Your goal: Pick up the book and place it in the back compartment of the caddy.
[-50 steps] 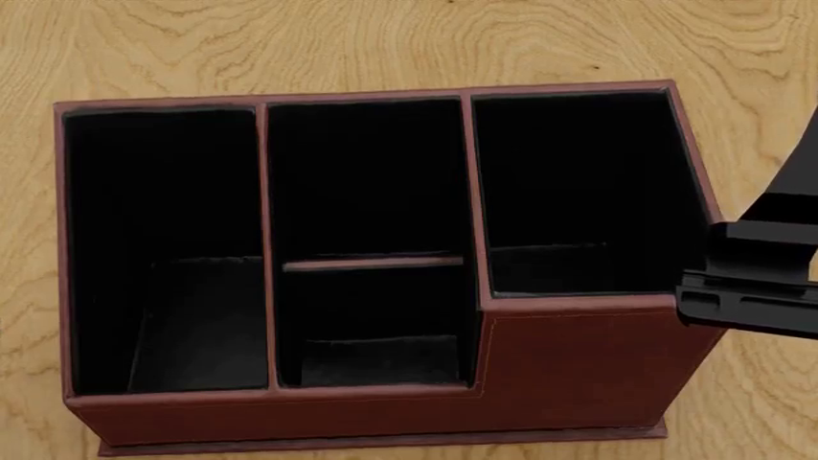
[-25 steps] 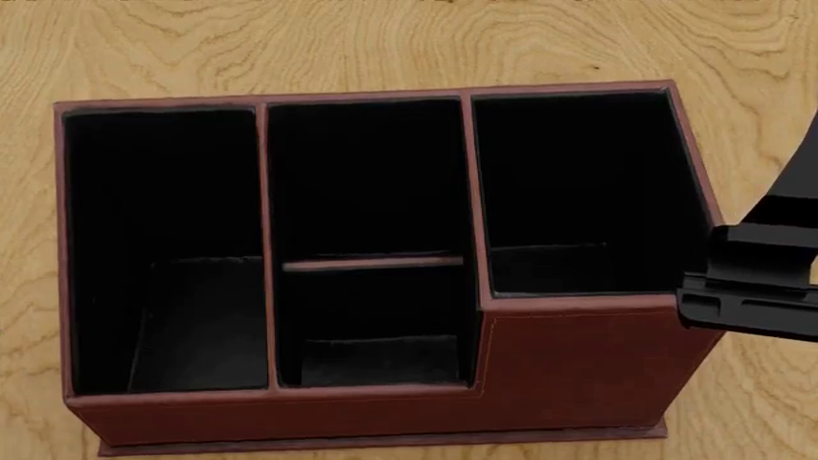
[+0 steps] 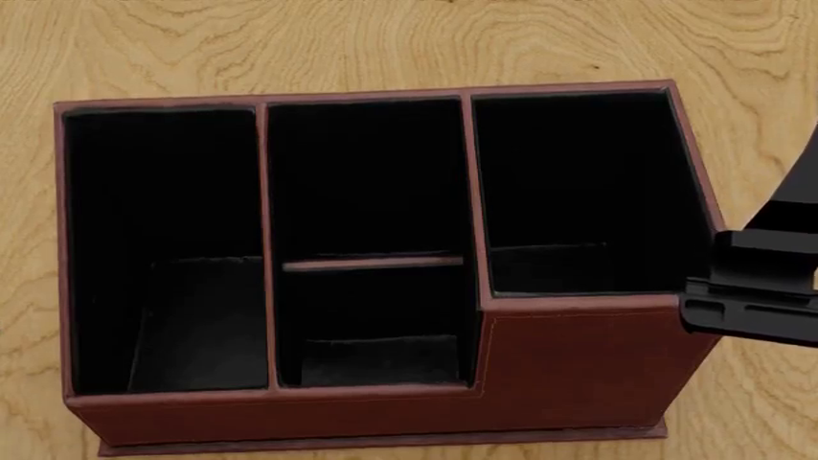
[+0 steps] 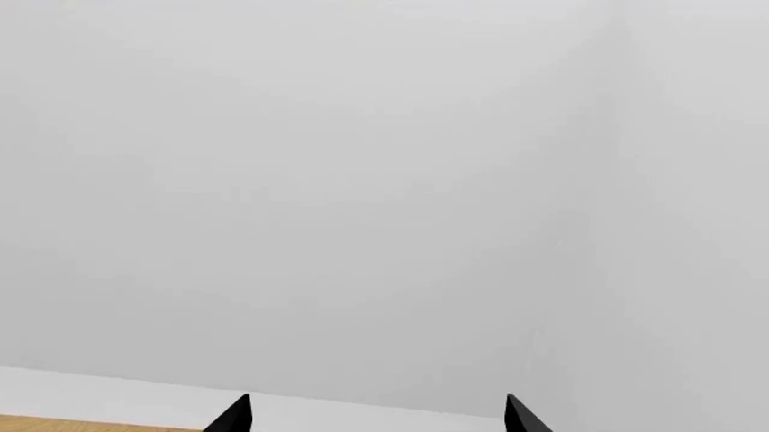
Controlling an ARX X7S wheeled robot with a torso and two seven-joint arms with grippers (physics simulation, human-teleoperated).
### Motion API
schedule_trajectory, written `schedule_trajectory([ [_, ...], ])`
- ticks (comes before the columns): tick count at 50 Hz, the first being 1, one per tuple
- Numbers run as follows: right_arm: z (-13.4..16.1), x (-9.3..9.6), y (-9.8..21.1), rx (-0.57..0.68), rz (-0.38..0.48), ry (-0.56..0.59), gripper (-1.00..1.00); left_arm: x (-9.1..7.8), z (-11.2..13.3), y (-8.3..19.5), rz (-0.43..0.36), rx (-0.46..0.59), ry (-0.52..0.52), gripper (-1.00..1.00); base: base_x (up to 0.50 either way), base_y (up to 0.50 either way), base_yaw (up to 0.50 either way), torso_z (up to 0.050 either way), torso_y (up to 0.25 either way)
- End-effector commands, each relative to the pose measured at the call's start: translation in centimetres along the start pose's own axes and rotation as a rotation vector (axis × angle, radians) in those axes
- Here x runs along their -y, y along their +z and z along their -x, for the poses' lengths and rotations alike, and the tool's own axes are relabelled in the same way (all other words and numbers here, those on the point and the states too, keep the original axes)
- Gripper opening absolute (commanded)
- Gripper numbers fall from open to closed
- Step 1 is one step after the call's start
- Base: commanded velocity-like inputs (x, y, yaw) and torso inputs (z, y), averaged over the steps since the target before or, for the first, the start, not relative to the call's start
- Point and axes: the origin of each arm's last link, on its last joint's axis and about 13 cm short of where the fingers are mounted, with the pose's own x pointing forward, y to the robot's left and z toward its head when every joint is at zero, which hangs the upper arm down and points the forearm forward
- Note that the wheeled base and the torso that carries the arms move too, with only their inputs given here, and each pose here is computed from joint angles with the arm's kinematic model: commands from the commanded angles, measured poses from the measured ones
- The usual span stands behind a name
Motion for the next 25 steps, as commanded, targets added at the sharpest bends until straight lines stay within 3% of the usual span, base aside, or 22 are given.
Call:
schedule_trajectory([
  [1,0.08,0.07,0.06,0.000,0.000,-0.002,1.00,-0.09,-0.22,1.71,-0.017,0.098,-0.038,-1.00,0.00,0.00,0.00,0.000,0.000],
  [25,0.09,0.07,0.10,0.000,0.002,-0.001,1.00,0.46,0.48,2.54,-0.088,0.107,-0.250,-1.00,0.00,0.00,0.00,0.000,0.002],
])
